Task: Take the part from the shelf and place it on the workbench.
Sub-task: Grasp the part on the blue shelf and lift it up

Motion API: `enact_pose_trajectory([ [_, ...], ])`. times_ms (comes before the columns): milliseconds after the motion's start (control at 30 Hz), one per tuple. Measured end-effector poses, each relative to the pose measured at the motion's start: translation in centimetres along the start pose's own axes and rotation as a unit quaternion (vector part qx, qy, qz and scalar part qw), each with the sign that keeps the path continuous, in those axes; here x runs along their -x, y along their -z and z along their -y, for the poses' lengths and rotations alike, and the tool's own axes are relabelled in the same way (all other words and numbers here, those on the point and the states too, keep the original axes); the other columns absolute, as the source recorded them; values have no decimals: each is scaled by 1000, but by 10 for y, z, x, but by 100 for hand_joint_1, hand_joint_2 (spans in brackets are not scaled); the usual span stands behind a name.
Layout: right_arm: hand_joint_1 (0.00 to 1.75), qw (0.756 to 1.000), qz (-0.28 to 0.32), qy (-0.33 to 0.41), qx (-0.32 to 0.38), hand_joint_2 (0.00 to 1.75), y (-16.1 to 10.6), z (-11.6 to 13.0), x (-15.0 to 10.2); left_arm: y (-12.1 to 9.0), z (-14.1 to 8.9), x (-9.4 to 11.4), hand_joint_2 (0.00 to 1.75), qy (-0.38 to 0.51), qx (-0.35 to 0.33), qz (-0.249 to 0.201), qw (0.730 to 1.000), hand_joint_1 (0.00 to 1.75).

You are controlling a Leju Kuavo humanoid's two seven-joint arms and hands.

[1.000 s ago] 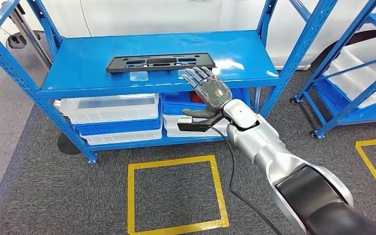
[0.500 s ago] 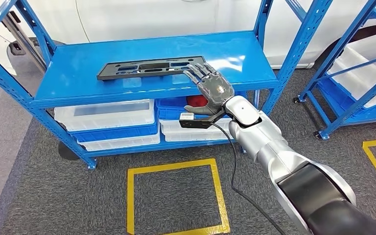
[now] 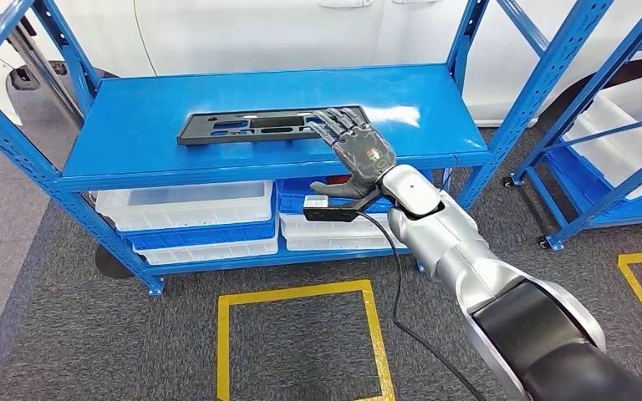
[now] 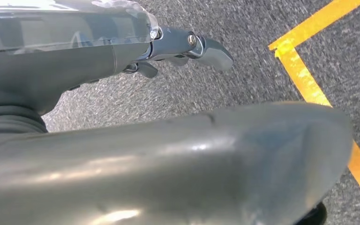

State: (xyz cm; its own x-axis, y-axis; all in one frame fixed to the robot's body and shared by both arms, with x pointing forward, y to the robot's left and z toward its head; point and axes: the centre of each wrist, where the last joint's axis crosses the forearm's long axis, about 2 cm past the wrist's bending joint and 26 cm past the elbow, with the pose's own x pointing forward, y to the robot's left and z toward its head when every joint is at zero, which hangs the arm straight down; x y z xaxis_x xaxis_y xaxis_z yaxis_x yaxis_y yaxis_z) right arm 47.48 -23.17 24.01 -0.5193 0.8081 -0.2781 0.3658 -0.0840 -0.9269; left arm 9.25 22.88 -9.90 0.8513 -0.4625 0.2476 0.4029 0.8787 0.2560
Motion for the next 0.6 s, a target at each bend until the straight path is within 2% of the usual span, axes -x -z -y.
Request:
enact_pose_trajectory([
  [600,0,1000,11,8,8,0,-4,-7,-9,0,1,5,0,-6,-5,-5,1000,0],
])
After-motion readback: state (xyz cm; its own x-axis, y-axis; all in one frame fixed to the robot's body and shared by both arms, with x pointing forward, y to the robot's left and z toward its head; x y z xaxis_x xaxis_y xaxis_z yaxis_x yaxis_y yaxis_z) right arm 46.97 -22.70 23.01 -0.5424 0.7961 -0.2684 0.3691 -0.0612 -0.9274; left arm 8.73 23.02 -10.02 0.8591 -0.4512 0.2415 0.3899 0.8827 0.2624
